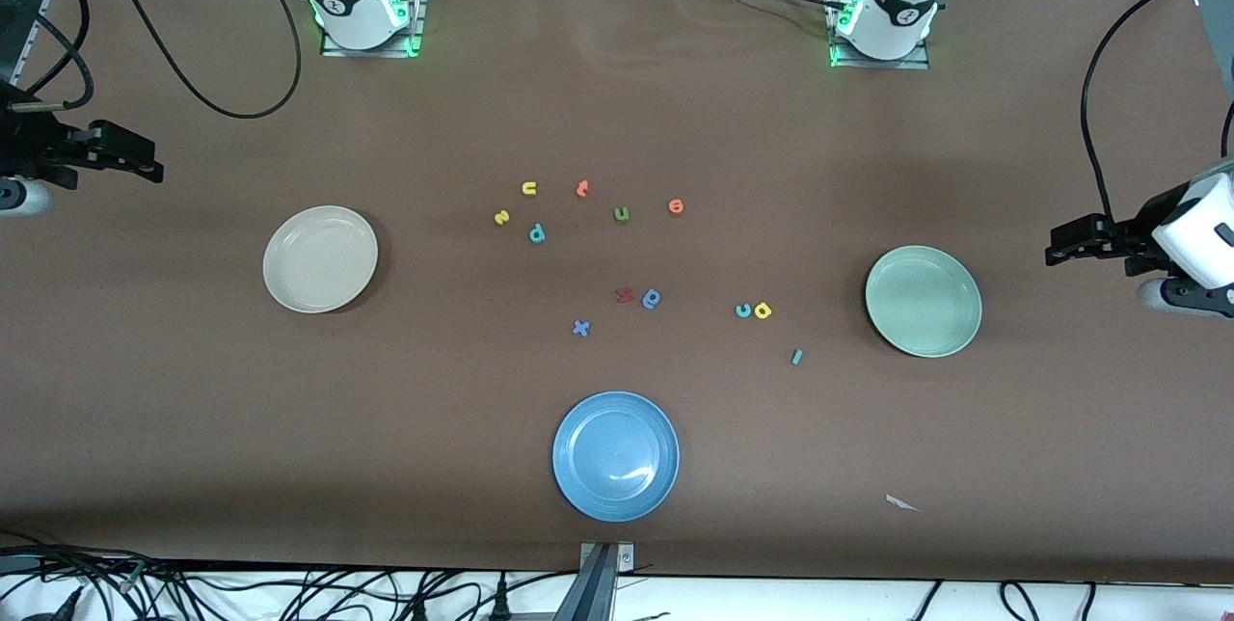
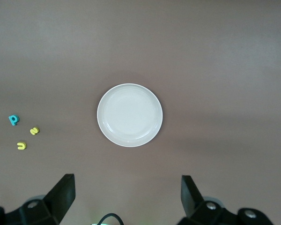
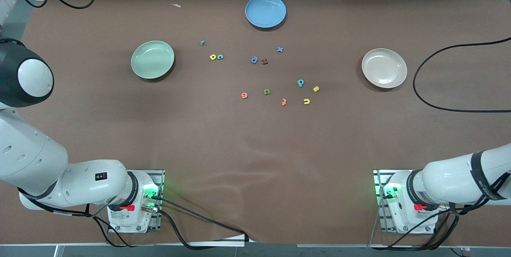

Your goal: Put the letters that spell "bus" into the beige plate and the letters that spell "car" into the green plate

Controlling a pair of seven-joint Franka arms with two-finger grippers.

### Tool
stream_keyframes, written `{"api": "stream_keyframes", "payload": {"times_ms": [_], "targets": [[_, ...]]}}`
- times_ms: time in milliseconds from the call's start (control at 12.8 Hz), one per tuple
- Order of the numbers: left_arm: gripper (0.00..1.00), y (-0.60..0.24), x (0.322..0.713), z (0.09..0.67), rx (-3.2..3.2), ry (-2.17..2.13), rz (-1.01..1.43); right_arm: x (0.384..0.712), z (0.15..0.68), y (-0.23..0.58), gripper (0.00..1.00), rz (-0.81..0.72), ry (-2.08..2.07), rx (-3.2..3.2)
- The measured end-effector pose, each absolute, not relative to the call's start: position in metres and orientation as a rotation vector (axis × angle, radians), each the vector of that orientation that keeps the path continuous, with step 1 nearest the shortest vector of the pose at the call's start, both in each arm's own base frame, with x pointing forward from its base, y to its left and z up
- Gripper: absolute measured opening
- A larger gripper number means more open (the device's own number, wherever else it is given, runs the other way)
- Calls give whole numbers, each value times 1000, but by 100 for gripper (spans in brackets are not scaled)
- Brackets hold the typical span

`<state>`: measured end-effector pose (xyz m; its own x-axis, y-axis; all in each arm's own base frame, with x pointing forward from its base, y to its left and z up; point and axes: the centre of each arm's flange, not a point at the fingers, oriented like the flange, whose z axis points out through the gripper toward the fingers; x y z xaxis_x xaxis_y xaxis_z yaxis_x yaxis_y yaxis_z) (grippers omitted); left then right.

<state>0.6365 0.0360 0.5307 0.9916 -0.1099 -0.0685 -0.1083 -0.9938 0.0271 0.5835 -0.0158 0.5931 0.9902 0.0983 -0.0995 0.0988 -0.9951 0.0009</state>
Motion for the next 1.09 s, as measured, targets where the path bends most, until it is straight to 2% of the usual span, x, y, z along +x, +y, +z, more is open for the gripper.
{"api": "stream_keyframes", "payload": {"times_ms": [1092], "targets": [[100, 36, 637, 528, 3110, -171, -119, 584, 593, -16, 100, -156, 155, 3128]]}}
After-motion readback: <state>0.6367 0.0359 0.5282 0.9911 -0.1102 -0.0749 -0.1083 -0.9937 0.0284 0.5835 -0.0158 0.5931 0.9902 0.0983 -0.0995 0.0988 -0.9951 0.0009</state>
